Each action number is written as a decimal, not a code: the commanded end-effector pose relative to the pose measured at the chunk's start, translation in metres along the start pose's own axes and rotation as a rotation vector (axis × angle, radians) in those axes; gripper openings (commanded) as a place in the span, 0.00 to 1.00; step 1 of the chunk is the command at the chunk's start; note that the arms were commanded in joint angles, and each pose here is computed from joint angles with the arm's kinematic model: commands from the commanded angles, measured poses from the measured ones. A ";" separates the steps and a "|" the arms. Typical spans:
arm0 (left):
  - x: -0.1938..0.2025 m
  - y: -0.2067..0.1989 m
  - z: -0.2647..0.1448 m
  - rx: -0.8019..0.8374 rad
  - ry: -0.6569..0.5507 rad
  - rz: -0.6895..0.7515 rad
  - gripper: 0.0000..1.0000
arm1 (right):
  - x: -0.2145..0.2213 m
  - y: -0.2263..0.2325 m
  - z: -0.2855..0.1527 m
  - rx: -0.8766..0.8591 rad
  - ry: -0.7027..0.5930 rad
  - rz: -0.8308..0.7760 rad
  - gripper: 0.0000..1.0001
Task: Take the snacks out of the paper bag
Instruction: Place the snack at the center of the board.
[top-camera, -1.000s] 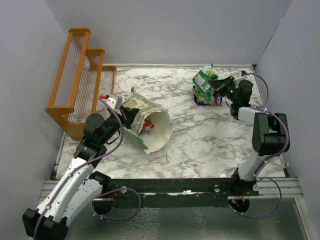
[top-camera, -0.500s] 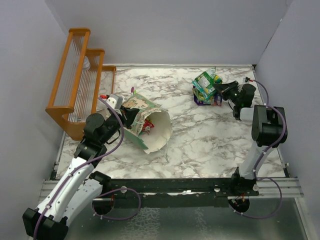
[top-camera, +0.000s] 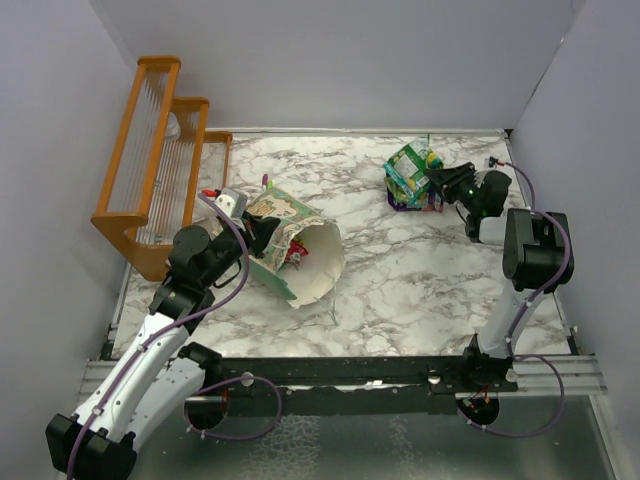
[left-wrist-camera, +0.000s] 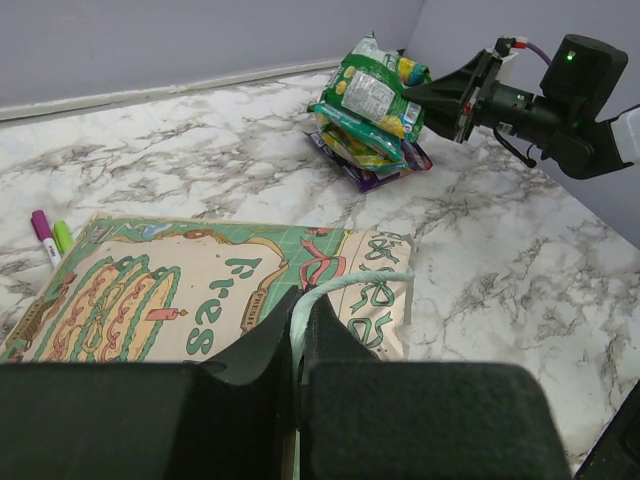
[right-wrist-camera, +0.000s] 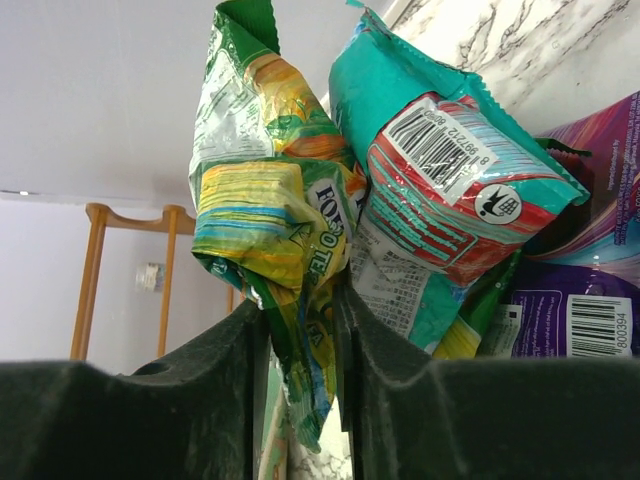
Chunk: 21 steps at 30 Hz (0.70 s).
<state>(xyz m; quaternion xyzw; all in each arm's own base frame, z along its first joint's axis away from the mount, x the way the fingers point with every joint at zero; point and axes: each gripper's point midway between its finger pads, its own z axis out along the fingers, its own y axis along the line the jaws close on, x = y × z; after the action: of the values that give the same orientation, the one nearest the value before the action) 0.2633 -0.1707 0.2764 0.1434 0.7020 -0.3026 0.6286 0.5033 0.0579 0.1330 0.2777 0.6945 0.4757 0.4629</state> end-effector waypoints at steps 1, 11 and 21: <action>-0.016 -0.005 0.000 0.023 -0.047 0.012 0.00 | 0.003 0.003 -0.003 -0.012 0.031 -0.031 0.34; -0.016 -0.006 0.000 0.032 -0.047 0.014 0.00 | 0.004 0.031 -0.016 -0.064 0.053 -0.088 0.55; -0.020 -0.016 -0.002 0.084 -0.058 0.025 0.00 | 0.010 0.036 -0.088 0.127 -0.083 -0.168 0.74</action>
<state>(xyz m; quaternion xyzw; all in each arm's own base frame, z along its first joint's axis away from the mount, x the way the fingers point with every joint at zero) 0.2611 -0.1733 0.2766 0.1500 0.7003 -0.3089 0.6259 0.4490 0.0628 0.1946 0.2251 0.7058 0.4475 0.5010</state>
